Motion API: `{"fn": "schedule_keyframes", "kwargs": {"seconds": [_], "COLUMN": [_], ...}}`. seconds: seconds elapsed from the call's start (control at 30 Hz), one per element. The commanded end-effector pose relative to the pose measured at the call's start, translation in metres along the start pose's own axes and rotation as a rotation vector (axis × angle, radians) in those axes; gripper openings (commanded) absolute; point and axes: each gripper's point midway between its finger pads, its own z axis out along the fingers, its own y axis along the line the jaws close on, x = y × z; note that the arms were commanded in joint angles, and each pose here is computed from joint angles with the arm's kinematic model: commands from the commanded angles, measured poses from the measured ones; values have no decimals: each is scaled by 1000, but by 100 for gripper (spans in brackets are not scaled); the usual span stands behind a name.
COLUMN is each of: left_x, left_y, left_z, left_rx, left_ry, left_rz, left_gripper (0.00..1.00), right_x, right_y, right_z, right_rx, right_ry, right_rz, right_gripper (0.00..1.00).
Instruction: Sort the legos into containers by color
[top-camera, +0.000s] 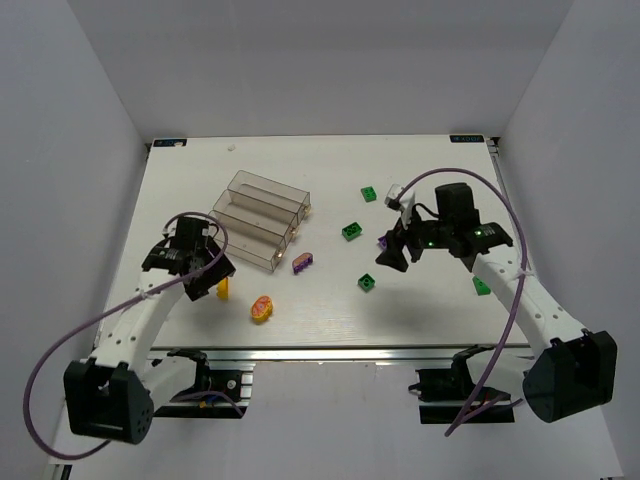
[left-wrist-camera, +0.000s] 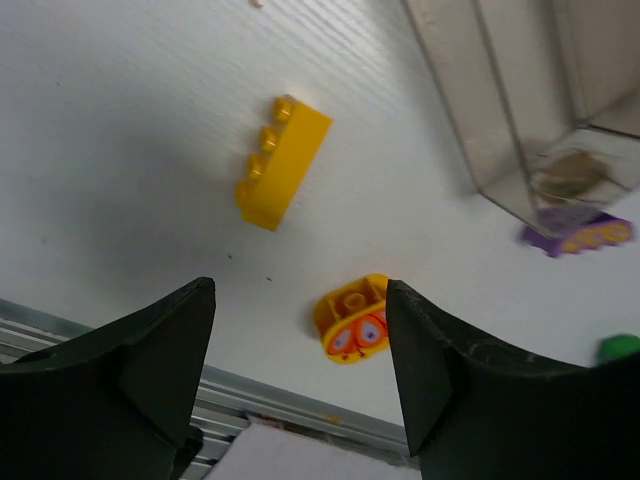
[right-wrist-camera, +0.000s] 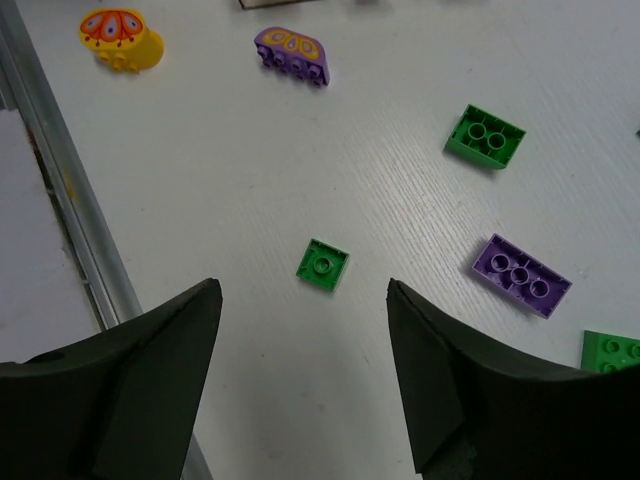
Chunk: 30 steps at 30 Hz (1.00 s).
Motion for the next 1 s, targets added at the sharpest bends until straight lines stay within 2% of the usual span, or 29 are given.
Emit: {"fn": "schedule_keyframes", "kwargs": {"seconds": [0.0, 0.13, 0.33, 0.53, 0.57, 0.6, 0.7, 0.73, 0.8, 0.83, 0.87, 0.9, 0.93, 0.97], "left_x": [-11, -21, -16, 1, 4, 3, 3, -1, -3, -11, -11, -15, -23, -29], "left_y": [10, 2, 0, 7, 9, 10, 10, 7, 2, -7, -10, -21, -31, -39], "left_z": [23, 48, 84, 102, 104, 104, 99, 92, 81, 67, 58, 46, 28, 17], "left_rx": [-76, -74, -111, -132, -139, -140, -136, -119, -94, -47, -30, 25, 82, 123], "left_ry": [-31, -39, 42, 101, 105, 101, 92, 74, 67, 24, 24, 9, -34, -57], "left_rz": [83, 184, 270, 292, 292, 292, 278, 270, 245, 230, 208, 190, 172, 141], "left_gripper": [79, 76, 72, 61, 58, 49, 32, 23, 16, 10, 7, 6, 2, 0], "right_x": [-6, -3, -2, -2, -2, -1, -1, -1, -1, -1, 0, 2, 2, 2], "right_y": [-13, -15, -18, -20, -21, -21, -21, -21, -20, -18, -16, -13, -11, -9], "right_z": [11, 20, 23, 23, 23, 23, 22, 22, 21, 21, 21, 21, 21, 21], "right_rx": [83, 100, 114, 131, 134, 134, 136, 135, 127, 118, 110, 95, 87, 80], "right_ry": [10, 21, 25, 33, 34, 36, 39, 38, 40, 39, 41, 43, 41, 40], "right_rz": [-25, -2, 1, -4, -2, -1, -5, -8, -14, -20, -25, -30, -49, -56], "right_gripper": [74, 74, 74, 74, 74, 74, 73, 72, 69, 67, 64, 55, 50, 39]}}
